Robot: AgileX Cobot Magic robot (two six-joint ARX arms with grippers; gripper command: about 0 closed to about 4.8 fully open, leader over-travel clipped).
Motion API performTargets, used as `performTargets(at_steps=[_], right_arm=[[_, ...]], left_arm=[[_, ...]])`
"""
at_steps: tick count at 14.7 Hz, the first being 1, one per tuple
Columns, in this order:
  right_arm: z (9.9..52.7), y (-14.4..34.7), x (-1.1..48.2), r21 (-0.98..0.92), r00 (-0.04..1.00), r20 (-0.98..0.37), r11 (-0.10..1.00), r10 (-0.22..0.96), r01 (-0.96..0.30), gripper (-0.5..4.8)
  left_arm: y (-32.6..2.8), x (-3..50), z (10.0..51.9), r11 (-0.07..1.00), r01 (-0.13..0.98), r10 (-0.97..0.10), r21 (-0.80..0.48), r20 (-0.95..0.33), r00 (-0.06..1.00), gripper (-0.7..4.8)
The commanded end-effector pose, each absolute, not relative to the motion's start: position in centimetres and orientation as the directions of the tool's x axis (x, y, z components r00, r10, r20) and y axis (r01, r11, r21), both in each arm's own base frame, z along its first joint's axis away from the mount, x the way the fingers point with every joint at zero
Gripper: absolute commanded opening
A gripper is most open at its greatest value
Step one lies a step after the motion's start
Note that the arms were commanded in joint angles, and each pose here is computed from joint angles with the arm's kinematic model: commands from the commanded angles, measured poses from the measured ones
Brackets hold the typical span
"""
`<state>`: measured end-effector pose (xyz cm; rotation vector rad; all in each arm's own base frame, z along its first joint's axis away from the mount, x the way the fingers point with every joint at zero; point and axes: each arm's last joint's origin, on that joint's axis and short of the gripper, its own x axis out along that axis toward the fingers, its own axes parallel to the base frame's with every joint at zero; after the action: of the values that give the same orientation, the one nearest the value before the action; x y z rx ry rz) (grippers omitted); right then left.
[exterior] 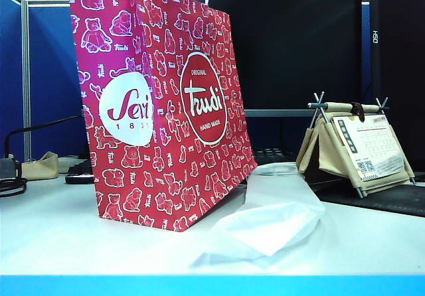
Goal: Open the paper bag and put two oranges into the paper bag.
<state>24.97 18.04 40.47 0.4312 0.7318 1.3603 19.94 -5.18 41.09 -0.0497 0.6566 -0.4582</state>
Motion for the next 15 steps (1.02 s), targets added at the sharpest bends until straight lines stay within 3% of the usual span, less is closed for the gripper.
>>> performTargets(at_steps=[1,9,13,15], right_arm=[[40.7,18.3,25.4,0.65,0.078,-0.205,0.195,0.976,-0.734,2.2],[40.9,17.9,24.5,0.711,-0.018,-0.2,0.132,0.98,-0.691,2.35],[40.3,17.4,24.2,0.634,0.11,-0.306,0.289,0.946,-0.718,2.35],[40.2,17.7,24.9,0.606,0.16,-0.299,0.317,0.941,-0.73,2.35]], left_arm=[[-5.2,19.7,41.3,0.895,0.404,-0.435,-0.19,-0.571,0.696,-0.05],[-5.2,19.7,41.4,0.884,0.425,-0.455,-0.194,-0.562,0.69,-0.06],[-5.2,19.7,41.4,0.881,0.436,-0.459,-0.185,-0.562,0.688,-0.06],[-5.2,19.5,41.5,0.881,0.437,-0.459,-0.184,-0.558,0.691,-0.06]])
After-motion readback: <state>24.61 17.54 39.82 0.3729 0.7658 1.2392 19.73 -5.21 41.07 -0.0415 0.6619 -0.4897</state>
